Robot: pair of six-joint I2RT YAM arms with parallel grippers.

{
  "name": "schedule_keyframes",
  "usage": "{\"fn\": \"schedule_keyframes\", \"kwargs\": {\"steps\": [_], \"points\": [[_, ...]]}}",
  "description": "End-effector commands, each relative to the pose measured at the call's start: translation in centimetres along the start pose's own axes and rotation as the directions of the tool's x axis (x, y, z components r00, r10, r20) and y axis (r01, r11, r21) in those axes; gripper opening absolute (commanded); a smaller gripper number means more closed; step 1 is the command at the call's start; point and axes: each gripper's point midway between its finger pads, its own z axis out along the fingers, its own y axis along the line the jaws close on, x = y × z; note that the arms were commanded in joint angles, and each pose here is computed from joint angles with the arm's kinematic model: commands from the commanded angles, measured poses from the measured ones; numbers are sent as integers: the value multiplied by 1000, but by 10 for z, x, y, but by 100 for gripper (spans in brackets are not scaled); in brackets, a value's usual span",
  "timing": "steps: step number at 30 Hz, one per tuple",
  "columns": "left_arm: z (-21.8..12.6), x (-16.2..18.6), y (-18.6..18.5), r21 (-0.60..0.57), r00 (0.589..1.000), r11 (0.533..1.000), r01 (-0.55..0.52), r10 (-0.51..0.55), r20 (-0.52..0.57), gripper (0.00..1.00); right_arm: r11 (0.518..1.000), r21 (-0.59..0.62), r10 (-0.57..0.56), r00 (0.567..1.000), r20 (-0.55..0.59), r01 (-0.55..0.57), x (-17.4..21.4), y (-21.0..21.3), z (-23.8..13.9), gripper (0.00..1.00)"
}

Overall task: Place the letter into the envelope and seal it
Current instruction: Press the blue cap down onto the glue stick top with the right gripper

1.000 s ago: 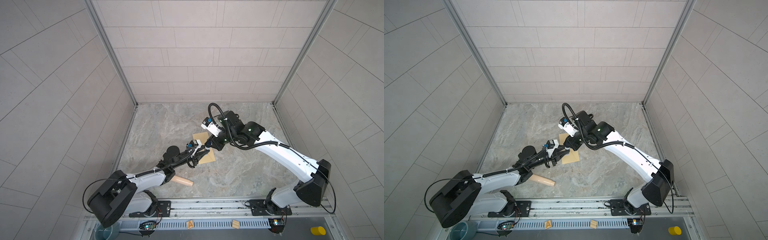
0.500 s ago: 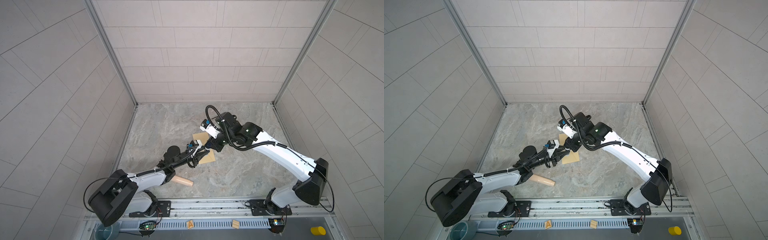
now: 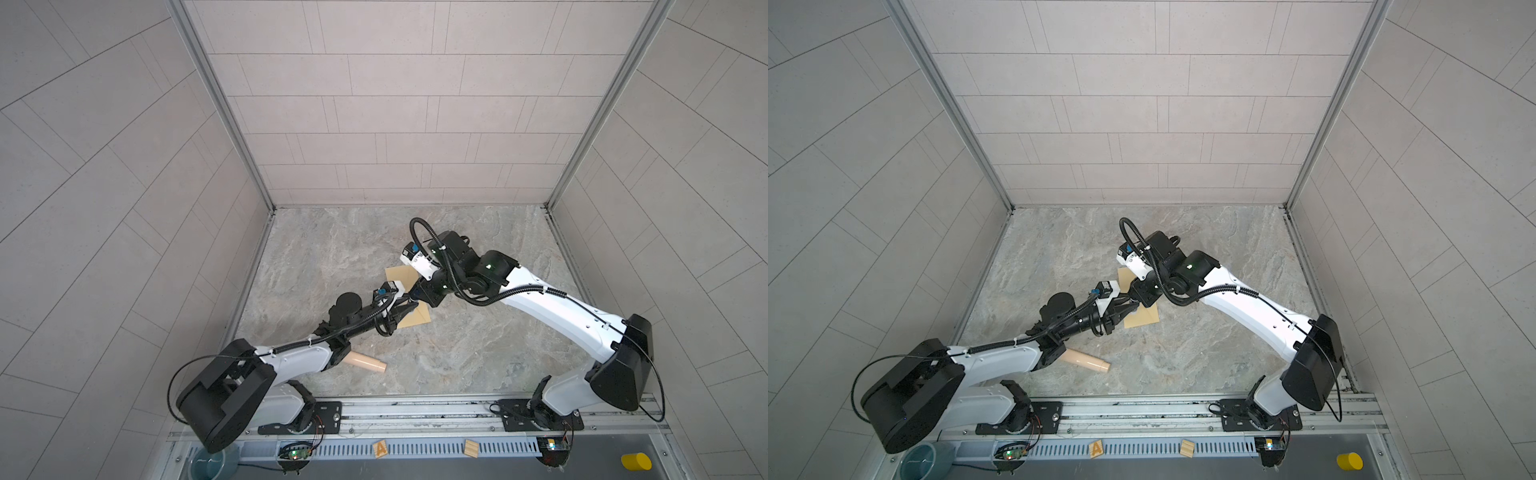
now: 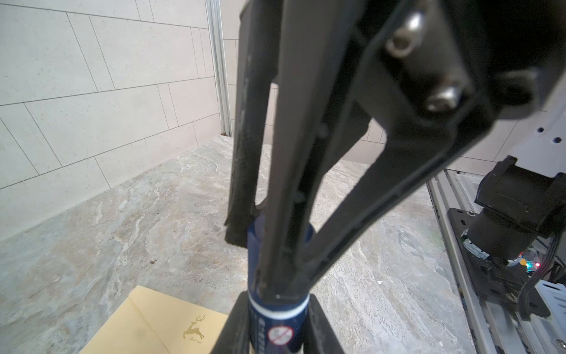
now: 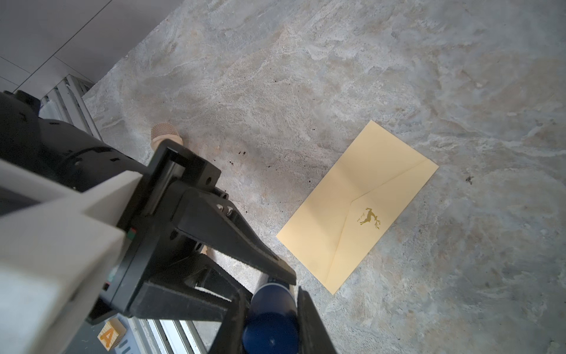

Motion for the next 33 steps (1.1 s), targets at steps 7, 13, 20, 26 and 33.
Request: {"fn": "schedule_keyframes", "kwargs": {"steps": [7, 13, 20, 26, 33], "points": [[-8, -70, 3, -46, 968, 995, -94, 102, 228, 0, 999, -24, 38, 991, -131, -41, 38, 8, 20, 19], [-9, -73, 5, -54, 965, 995, -88, 99, 241, 0, 998, -19, 55, 987, -150, -59, 47, 6, 28, 17], [-11, -78, 6, -65, 961, 995, -74, 88, 260, 0, 996, -18, 78, 980, -185, -83, 62, 6, 41, 15], [-13, -81, 8, -75, 960, 995, -62, 80, 269, 0, 996, -29, 80, 968, -240, -90, 77, 8, 50, 14], [-12, -85, 9, -75, 958, 996, -54, 73, 279, 0, 995, -33, 84, 956, -282, -96, 89, 10, 59, 12]]}}
